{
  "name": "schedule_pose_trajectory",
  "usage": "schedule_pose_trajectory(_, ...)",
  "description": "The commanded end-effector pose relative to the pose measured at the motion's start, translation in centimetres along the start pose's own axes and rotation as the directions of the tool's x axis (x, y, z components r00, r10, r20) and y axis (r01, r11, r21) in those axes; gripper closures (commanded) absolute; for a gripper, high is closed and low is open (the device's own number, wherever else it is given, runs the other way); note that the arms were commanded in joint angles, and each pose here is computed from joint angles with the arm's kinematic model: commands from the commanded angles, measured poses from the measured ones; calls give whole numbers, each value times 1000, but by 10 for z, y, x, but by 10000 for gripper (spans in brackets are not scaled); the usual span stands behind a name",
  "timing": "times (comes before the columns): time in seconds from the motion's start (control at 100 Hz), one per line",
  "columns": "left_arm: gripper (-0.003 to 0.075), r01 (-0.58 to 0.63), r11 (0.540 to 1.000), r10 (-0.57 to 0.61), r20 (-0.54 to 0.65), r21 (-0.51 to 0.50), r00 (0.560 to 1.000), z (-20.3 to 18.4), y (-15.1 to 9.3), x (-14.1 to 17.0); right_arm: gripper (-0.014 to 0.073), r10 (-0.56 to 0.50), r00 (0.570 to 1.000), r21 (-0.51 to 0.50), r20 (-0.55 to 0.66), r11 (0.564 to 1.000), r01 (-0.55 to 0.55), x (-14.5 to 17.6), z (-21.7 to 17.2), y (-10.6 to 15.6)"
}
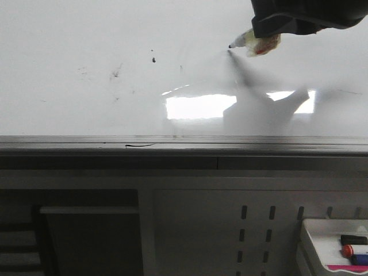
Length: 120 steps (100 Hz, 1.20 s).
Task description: Write number 4 on whiteboard
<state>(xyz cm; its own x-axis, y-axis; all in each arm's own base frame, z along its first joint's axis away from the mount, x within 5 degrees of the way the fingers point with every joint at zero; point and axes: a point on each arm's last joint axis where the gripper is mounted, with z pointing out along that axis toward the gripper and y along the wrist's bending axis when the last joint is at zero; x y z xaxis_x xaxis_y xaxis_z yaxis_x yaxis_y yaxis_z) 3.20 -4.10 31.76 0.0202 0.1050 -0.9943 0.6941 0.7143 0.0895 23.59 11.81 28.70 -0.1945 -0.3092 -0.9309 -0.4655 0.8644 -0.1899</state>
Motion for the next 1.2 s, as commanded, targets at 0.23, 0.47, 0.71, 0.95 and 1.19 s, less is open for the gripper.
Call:
schedule_pose_trajectory(0.23, 741, 30, 999, -28, 86, -30, 996, -1, 3, -14, 649, -13, 997, 33, 75, 999, 10, -17, -4, -7)
schedule_pose_trajectory(0.47, 741, 46, 999, -44, 89, -23, 995, -1, 3, -14, 649, -13, 999, 3, 35, 1000, 13, -14, -4, -3)
schedule_pose_trajectory(0.71, 741, 51, 998, -49, 90, -21, 995, -1, 3, -14, 649, -38, 999, -91, -25, 995, 35, -6, 6, 19)
schedule_pose_trajectory(0.95, 741, 53, 998, -51, 91, -20, 995, -1, 3, -14, 649, -50, 997, -155, -57, 987, 41, 1, 14, 39)
schedule_pose_trajectory(1.19, 741, 53, 998, -51, 91, -20, 995, -1, 3, -14, 649, -50, 997, -155, -55, 987, 41, 1, 14, 39)
